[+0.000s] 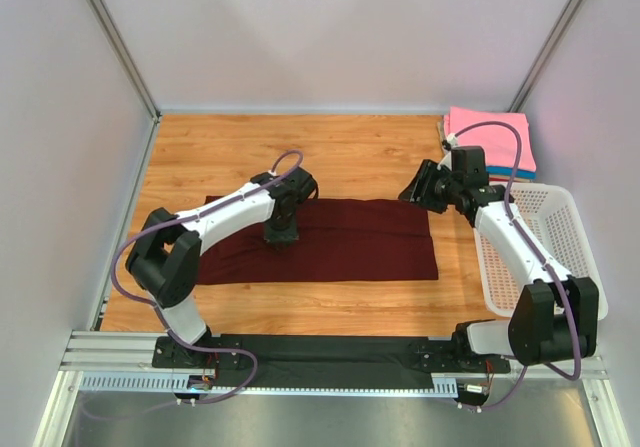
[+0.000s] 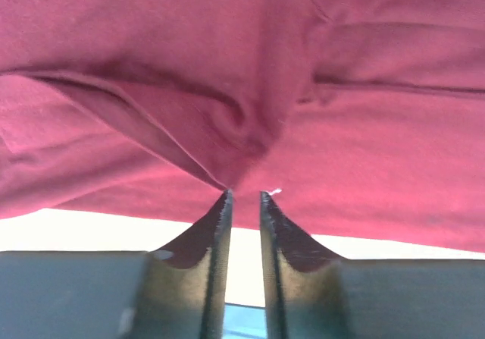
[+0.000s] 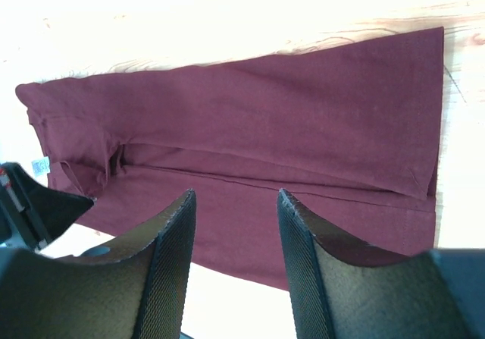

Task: Fold and stack the t-shirts
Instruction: Fold the tshirt

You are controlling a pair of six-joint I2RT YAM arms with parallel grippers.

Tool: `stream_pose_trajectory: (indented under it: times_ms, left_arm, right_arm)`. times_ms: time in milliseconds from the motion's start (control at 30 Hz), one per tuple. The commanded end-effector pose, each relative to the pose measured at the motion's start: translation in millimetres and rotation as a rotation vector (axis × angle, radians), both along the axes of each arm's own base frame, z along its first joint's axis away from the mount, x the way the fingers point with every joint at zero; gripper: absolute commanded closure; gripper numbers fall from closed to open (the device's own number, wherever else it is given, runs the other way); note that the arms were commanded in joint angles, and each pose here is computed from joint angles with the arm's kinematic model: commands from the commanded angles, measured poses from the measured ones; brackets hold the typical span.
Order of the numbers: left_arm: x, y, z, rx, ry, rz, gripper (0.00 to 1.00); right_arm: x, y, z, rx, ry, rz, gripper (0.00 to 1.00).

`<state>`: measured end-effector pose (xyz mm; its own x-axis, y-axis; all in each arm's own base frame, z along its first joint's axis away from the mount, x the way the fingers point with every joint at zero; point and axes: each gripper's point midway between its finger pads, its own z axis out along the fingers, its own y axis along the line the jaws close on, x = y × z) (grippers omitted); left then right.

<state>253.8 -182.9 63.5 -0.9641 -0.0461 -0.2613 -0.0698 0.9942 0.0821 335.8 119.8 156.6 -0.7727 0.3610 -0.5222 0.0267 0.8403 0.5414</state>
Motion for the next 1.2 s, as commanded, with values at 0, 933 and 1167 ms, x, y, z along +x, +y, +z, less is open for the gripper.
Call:
stream_pose_trajectory:
  times_ms: [0, 933, 1167]
  left_arm:
    - [5.8, -10.4, 30.6, -0.087, -0.105, 0.007, 0.71]
    - [45.9, 158.2, 14.7, -0.529, -0.163, 0.448, 0.57]
    - [32.8, 178.1, 28.2, -0.396, -0.276, 0.512, 0.53]
  right_arm:
    - [1.7, 7.2, 6.7, 0.002, -0.009, 0.033, 0.51]
    - [-4.7, 337.9, -67.0, 0.052, 0.102, 0.496, 0.71]
    - [-10.1, 381.4, -95.8, 0.052, 0.106, 0.614, 0.72]
